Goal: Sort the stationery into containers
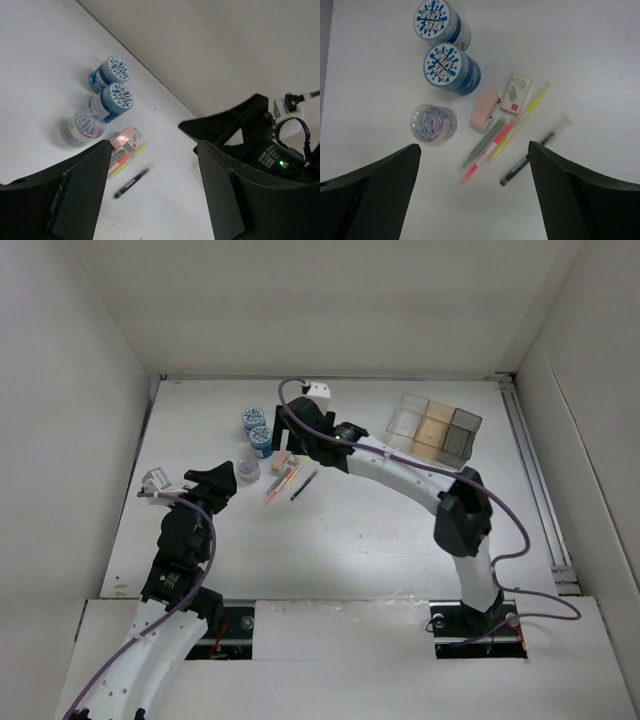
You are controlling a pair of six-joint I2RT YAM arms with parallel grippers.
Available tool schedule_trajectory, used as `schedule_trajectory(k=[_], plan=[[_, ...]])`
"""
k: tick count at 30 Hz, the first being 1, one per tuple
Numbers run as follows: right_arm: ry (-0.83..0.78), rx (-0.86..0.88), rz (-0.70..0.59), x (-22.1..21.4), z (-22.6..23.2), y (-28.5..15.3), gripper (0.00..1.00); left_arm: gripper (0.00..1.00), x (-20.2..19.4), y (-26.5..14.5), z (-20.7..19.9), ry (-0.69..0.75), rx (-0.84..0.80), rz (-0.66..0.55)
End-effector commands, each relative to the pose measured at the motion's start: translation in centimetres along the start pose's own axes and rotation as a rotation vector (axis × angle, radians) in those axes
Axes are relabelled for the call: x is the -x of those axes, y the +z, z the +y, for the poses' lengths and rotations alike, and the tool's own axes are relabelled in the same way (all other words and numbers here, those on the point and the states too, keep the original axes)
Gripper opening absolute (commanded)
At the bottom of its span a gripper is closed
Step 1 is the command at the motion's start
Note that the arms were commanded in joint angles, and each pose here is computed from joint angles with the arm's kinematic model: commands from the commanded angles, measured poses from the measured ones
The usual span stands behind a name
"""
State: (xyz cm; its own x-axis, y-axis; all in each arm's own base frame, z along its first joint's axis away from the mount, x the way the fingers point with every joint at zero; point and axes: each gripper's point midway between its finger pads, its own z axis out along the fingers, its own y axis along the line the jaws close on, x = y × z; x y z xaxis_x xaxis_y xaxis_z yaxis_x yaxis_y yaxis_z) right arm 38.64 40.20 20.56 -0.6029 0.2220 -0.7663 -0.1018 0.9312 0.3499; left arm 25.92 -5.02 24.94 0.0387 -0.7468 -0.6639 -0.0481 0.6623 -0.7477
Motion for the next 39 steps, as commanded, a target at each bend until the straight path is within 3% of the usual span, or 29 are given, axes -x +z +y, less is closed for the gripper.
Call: schedule_trajectory(k=[1, 2, 4, 5, 6, 11, 22, 31, 39], plan=[[-0.064, 0.065, -0.003, 0.4, 3.0, 2.2, 0.95, 0.67, -0.3, 0.6, 1.7, -0.011, 0.068, -0.031], [-0.055, 0.09, -0.033, 2.0, 4.5, 2.1, 0.98, 0.68, -0.7, 0.7, 1.9, -0.008, 0.067, -0.018], [-0.099, 0.073, 0.0, 0.0, 4.8, 5.2, 1.0, 0.7, -1.2, 0.7, 1.7, -0.009, 0.051, -0.002], [-0.083, 0.107, -0.042, 2.0, 6.5, 5.0, 1.0, 0.71, -1.2, 0.7, 1.7, -0.009, 0.051, -0.002], [-0.121, 0.073, 0.0, -0.4, 5.8, 7.3, 1.0, 0.74, -1.2, 0.7, 1.7, -0.009, 0.051, -0.002], [-0.125, 0.109, -0.029, -0.8, 7.1, 9.7, 1.0, 0.88, -0.1, 0.3, 1.6, 0.003, 0.045, -0.032], [-0.118, 0.147, -0.024, -3.2, 7.2, 14.1, 1.0, 0.87, -0.1, -0.1, 0.6, 0.0, -0.003, -0.02], [-0.054, 0.204, -0.048, -2.0, 7.6, 15.5, 1.0, 0.81, -0.1, -0.5, -0.1, -0.025, -0.054, -0.02], [-0.025, 0.249, -0.061, -0.6, 8.0, 15.5, 0.92, 0.79, 0.3, -1.2, -0.7, -0.04, -0.097, -0.03]])
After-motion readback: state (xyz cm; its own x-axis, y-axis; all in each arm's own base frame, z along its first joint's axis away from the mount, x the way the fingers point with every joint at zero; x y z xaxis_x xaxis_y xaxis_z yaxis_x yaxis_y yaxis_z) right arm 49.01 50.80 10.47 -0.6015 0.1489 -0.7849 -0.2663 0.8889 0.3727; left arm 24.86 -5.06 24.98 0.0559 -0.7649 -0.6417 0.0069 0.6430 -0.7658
